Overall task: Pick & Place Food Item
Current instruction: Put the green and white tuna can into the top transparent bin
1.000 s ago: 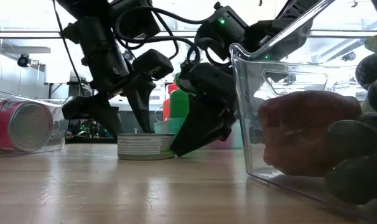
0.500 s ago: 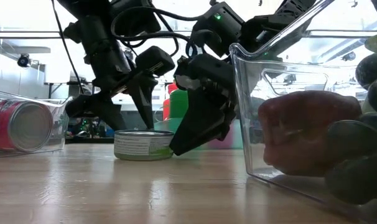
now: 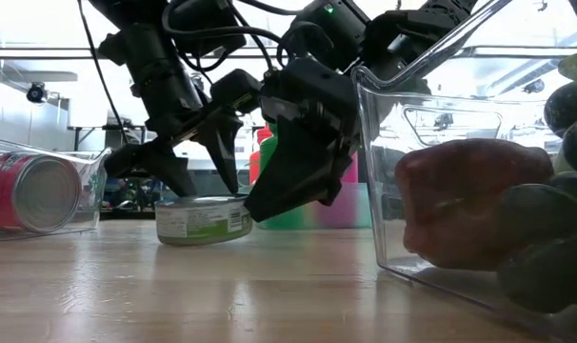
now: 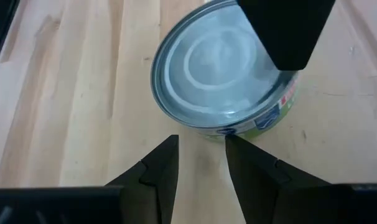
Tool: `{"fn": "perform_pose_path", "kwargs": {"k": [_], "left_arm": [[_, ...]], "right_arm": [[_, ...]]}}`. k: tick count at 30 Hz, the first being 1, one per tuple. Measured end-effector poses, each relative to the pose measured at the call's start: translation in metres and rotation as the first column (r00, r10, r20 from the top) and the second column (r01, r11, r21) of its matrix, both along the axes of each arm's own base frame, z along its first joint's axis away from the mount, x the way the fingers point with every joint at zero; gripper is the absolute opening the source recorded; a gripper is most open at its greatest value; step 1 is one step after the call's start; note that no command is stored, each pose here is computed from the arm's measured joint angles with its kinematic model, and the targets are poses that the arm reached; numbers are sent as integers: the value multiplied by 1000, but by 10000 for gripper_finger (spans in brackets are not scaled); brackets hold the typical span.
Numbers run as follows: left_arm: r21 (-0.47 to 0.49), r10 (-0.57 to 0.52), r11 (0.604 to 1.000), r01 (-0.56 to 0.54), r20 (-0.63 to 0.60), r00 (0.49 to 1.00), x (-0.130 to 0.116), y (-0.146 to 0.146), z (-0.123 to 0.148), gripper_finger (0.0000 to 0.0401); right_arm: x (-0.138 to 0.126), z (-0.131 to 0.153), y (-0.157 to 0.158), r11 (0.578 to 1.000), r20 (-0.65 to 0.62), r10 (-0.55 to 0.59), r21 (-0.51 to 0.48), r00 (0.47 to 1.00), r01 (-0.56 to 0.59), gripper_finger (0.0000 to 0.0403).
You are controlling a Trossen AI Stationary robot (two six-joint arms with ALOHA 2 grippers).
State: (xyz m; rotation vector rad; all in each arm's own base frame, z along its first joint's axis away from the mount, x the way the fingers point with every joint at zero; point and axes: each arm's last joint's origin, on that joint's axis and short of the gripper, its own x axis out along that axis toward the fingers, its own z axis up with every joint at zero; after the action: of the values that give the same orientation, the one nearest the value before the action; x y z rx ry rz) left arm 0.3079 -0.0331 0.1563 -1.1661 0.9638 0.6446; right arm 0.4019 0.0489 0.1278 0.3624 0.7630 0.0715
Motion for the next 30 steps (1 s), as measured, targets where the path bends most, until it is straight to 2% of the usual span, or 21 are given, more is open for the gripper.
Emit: {"fn": "perform_pose_path", "kwargs": {"k": [12,18,20,24,30], "left_arm": [[-8,3,1000,-3,9,1000,0,2,2,216],[-24,-3,1000,5,63,998,-2,4,20,216],[-47,-14,999,17,63,998,-6,4,25,216],[-156,-34,987,45,71,997,-13,2,38,216],[-244,-23,970,13,-39,999,-24,-7,37,216]], "right_arm": [[-2,-2,-1,1000,13,-3,-3,1000,3,134],[-4,-3,-4,1000,10,-19,-5,1000,19,134],[-5,-4,-4,1000,6,-21,-5,1000,21,134],[-6,-6,-3,1000,-9,-14,-6,1000,13,134],[-7,-8,-4,1000,-21,-15,-11,1000,15,134]]}}
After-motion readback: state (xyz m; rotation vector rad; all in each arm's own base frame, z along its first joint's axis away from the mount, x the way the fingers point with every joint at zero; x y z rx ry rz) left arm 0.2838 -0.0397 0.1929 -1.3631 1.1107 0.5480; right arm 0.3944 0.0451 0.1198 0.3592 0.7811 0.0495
